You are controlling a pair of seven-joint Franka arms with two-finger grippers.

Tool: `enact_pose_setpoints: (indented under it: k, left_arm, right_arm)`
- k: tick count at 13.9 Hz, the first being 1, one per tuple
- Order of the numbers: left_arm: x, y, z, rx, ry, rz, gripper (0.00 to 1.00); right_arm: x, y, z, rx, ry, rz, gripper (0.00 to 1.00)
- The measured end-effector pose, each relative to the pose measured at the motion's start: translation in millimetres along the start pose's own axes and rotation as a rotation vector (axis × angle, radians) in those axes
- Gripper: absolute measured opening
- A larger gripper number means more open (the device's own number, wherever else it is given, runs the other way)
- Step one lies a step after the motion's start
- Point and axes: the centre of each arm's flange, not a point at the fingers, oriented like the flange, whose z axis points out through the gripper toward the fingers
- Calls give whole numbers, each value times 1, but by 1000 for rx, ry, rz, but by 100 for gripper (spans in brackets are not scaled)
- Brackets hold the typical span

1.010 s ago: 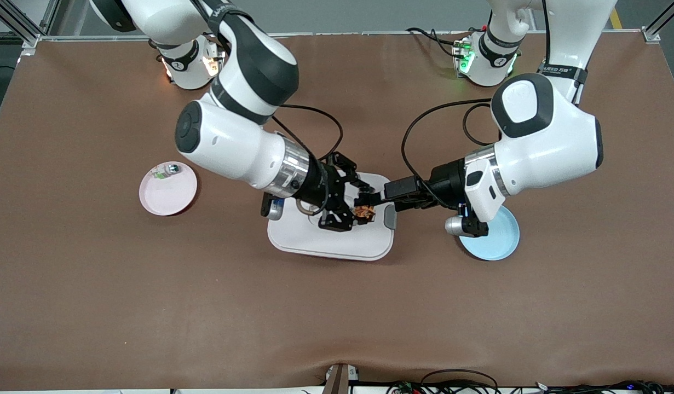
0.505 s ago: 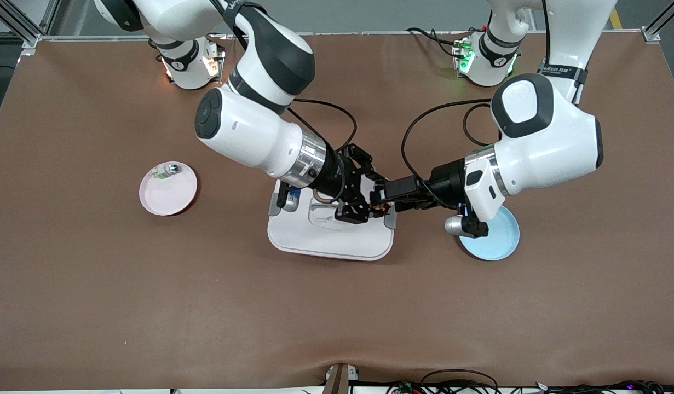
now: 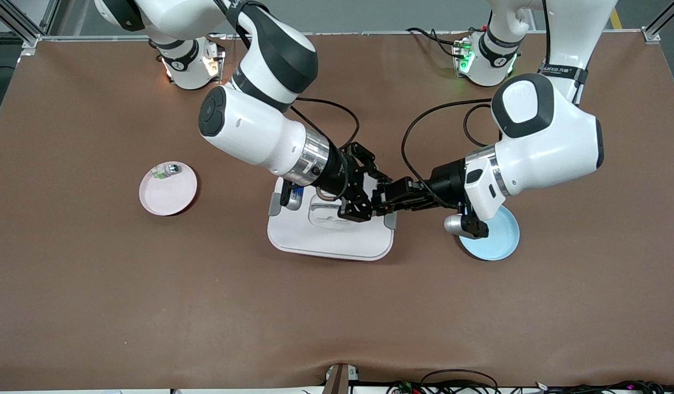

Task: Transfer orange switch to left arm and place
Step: 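Carry the switch over the box toward the left gripper, then close the left gripper on the switch and open the right gripper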

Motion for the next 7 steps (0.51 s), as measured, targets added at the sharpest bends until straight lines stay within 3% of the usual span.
enact_pose_setpoints:
  k: [5,6,7]
  left_arm:
    - [0,0,0,0,0,11,36]
    - [0,0,-1,-1,1,7,35]
    - [2,-2,-3,0,5,0,33]
  right_arm:
    - [0,0,0,0,0,1,73]
    - [0,0,0,2,-1,1,78]
    - [-1,-1,-2,5,-2,1,89]
